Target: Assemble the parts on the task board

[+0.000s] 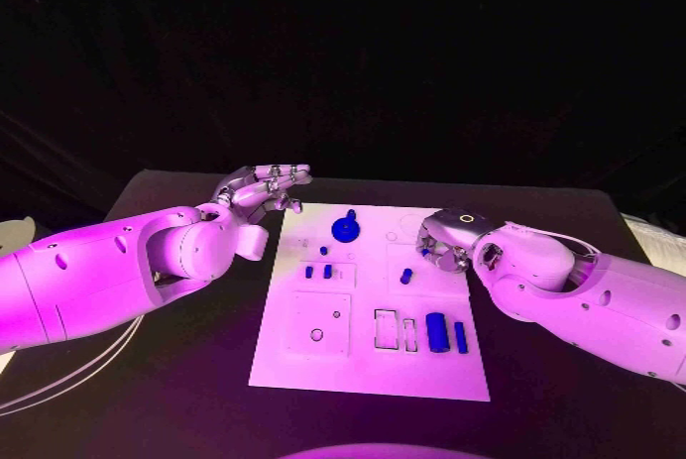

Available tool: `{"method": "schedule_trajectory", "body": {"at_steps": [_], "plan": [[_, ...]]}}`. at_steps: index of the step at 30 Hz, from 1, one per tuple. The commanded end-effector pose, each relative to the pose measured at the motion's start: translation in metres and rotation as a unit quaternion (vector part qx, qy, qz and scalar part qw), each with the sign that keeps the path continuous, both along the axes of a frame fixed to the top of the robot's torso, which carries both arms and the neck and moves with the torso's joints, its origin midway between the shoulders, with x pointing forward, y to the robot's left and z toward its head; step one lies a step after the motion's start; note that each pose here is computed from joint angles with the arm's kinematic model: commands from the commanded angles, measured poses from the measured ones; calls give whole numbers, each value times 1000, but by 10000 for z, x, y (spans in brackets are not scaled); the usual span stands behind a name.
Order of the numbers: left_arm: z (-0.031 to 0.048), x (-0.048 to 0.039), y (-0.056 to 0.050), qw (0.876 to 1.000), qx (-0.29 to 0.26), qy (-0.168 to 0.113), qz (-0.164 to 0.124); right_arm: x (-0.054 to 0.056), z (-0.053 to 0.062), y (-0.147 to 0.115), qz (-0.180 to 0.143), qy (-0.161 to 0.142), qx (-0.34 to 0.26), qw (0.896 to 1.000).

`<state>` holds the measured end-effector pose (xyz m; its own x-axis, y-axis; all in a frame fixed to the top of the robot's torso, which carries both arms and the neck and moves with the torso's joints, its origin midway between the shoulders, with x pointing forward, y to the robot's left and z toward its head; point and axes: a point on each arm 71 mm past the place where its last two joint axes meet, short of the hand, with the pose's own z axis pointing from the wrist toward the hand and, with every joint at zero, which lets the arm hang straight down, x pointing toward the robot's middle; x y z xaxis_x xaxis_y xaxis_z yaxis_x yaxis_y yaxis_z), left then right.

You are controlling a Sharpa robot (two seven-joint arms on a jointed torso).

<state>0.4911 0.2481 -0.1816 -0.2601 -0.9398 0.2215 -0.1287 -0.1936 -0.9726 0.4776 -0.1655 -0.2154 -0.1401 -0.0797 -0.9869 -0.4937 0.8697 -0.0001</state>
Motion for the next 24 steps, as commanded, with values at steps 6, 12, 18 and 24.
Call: {"method": "schedule_trajectory", "body": {"at_steps": [6,12,18,24], "plan": [[-6,21,19,1000,4,1,0,-10,-17,-52,-8,-10,18,1000],[-10,28,30,1000,5,2,2,-16,13,-78,-10,-13,25,1000],[-12,33,36,1000,5,2,2,-60,71,-82,-6,-15,36,999],[-17,44,61,1000,7,2,5,-145,171,-29,5,-22,52,998]]}}
